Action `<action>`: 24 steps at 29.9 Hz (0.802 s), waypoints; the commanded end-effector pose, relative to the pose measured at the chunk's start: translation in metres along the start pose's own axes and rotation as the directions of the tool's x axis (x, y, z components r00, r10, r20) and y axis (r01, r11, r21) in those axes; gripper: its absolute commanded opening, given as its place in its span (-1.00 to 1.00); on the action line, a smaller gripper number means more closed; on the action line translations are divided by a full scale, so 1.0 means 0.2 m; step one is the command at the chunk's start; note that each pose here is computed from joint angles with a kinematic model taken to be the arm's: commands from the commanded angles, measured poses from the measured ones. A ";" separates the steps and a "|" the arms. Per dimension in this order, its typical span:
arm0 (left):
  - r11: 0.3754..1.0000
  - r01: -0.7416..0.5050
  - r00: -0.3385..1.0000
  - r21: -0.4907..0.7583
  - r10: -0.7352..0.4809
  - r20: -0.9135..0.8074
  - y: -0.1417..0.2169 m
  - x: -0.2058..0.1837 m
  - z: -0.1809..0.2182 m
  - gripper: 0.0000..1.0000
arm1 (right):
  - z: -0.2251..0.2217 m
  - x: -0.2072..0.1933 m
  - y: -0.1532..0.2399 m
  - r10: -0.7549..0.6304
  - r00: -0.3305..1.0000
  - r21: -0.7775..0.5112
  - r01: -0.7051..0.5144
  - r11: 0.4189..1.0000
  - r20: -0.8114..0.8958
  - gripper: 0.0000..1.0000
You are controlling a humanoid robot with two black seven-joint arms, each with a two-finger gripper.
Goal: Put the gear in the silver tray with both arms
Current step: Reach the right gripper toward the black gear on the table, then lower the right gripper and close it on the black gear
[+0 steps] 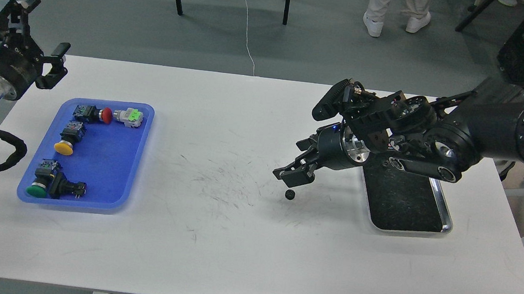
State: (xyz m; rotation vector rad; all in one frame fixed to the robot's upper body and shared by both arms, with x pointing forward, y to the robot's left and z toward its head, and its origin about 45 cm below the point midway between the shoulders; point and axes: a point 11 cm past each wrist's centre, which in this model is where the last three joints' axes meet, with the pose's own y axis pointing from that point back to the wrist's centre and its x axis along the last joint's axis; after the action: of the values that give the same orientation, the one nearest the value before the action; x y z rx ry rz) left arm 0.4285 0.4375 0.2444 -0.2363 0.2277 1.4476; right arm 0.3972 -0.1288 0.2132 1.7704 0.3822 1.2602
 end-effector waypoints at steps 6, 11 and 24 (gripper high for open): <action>1.000 0.013 0.998 0.005 -0.013 -0.061 0.01 -0.02 -0.07 0.97 | -0.01 -0.09 -0.06 -0.119 0.988 -0.019 0.118 0.993 -0.098 0.78; 1.000 0.017 0.996 -0.012 -0.018 -0.091 0.01 -0.03 -0.06 0.97 | 0.01 -0.11 -0.06 -0.132 0.986 -0.030 0.130 0.991 -0.100 0.69; 1.000 0.003 0.995 -0.020 -0.004 -0.095 0.01 -0.01 -0.05 0.97 | 0.08 -0.23 -0.10 -0.146 0.987 -0.061 0.141 0.988 -0.071 0.54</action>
State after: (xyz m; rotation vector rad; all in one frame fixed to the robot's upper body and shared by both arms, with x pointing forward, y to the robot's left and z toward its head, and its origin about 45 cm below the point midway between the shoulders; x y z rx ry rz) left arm 0.4254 0.4311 0.2341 -0.3222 0.2940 1.4339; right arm 0.3967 -0.1594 0.1703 1.6136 0.5103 1.2244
